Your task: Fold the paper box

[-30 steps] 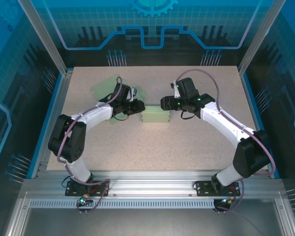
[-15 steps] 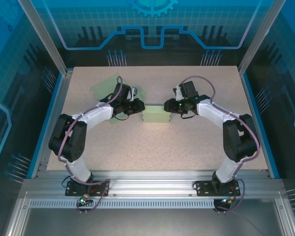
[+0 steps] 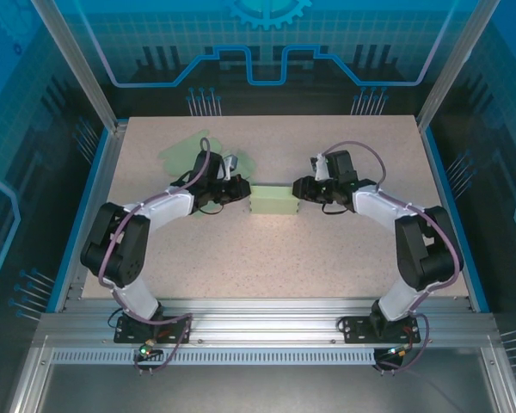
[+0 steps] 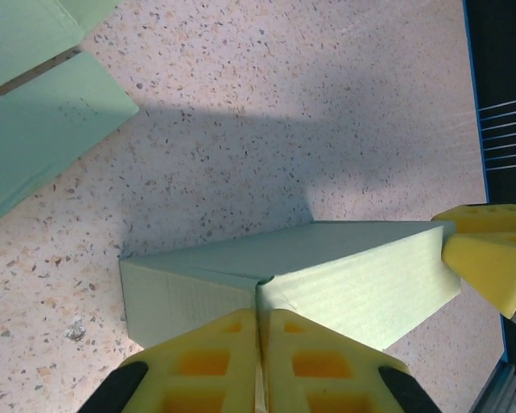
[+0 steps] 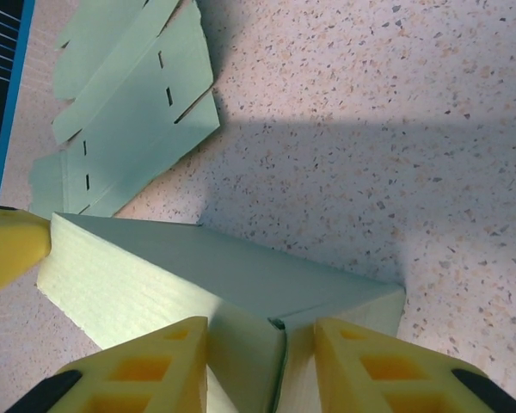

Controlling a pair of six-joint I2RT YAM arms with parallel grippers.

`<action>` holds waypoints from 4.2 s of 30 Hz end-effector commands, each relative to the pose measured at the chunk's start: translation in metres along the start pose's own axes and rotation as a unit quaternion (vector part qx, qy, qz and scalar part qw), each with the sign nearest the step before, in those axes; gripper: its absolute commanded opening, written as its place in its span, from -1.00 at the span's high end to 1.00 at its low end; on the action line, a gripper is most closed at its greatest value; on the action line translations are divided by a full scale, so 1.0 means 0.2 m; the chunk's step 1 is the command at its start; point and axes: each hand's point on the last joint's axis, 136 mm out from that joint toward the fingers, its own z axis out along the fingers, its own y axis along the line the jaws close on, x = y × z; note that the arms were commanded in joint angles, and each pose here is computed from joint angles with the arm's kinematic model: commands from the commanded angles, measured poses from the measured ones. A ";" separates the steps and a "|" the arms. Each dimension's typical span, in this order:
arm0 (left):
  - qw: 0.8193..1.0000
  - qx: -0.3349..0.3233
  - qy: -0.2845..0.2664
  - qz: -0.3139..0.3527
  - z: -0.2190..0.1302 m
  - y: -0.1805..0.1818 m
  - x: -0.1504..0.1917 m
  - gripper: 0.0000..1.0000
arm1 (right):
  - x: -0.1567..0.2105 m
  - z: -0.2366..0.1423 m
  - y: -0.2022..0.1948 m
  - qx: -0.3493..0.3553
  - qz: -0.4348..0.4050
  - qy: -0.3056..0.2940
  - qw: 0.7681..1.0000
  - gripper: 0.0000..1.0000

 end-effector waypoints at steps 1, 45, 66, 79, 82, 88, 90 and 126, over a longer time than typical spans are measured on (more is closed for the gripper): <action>0.997 -0.020 0.075 -0.017 0.02 0.10 0.30 0.79 | 0.21 -0.02 -0.13 0.056 0.006 0.040 0.998 0.27; 0.995 0.015 0.097 0.022 0.58 -0.28 0.35 0.31 | -0.01 -0.08 -0.47 0.211 0.035 0.036 0.976 -0.24; 0.996 0.063 0.046 0.046 0.50 -0.53 0.09 -0.49 | -0.26 -0.34 -0.44 0.173 0.051 -0.020 0.983 -0.39; 0.991 -0.074 -0.103 -0.040 -0.28 0.17 -0.15 -0.98 | -0.14 -0.15 0.06 0.133 -0.019 -0.003 0.991 -0.48; 0.979 -0.131 -0.132 -0.083 -0.42 0.41 -0.19 -0.98 | -0.05 0.00 0.22 0.110 -0.048 0.027 0.992 -0.46; 0.956 -0.198 -0.152 -0.152 -0.64 0.78 -0.27 -0.98 | 0.08 0.28 0.30 0.128 -0.071 0.088 0.985 -0.38; 0.951 -0.209 -0.160 -0.164 -0.68 0.86 -0.29 -0.98 | 0.10 0.34 0.28 0.142 -0.074 0.103 0.982 -0.38; 0.926 0.100 -0.135 -0.338 -0.13 0.63 -0.07 0.69 | 0.02 0.46 0.28 -0.047 0.122 0.051 0.990 -0.75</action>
